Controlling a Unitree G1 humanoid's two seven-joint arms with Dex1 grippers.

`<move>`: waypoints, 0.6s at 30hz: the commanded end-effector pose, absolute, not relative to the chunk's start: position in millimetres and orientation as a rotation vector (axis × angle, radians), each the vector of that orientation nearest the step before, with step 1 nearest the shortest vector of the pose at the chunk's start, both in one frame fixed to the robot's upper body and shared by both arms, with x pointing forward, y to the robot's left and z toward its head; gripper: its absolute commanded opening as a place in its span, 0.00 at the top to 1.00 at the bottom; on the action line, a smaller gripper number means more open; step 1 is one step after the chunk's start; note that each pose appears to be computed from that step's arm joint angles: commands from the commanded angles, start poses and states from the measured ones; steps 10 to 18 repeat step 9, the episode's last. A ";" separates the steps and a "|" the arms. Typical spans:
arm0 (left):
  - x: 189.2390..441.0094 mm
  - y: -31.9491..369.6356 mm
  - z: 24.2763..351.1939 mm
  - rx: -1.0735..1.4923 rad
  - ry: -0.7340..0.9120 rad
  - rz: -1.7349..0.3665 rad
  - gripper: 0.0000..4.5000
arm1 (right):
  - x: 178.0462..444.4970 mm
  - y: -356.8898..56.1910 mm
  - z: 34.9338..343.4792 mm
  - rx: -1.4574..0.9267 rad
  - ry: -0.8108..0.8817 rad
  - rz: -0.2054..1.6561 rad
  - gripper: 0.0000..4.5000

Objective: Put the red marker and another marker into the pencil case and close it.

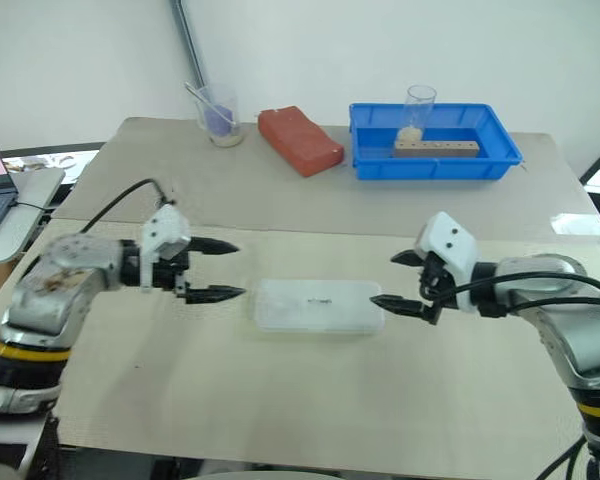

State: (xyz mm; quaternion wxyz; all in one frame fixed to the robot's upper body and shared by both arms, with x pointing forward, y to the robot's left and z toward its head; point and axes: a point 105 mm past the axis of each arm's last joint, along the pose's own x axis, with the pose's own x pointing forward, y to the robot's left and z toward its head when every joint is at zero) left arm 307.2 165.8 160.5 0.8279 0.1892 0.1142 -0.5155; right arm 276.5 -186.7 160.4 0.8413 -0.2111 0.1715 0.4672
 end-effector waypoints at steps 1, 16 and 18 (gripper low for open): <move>306.0 178.7 180.3 0.464 0.175 -1.005 0.01 | 273.1 -191.2 173.6 -0.477 0.301 0.994 0.00; 305.8 178.1 181.8 0.460 0.169 -0.980 0.01 | 274.6 -196.5 169.7 -0.456 0.306 0.956 0.00; 305.8 178.1 181.8 0.460 0.169 -0.980 0.01 | 274.6 -196.5 169.7 -0.456 0.306 0.956 0.00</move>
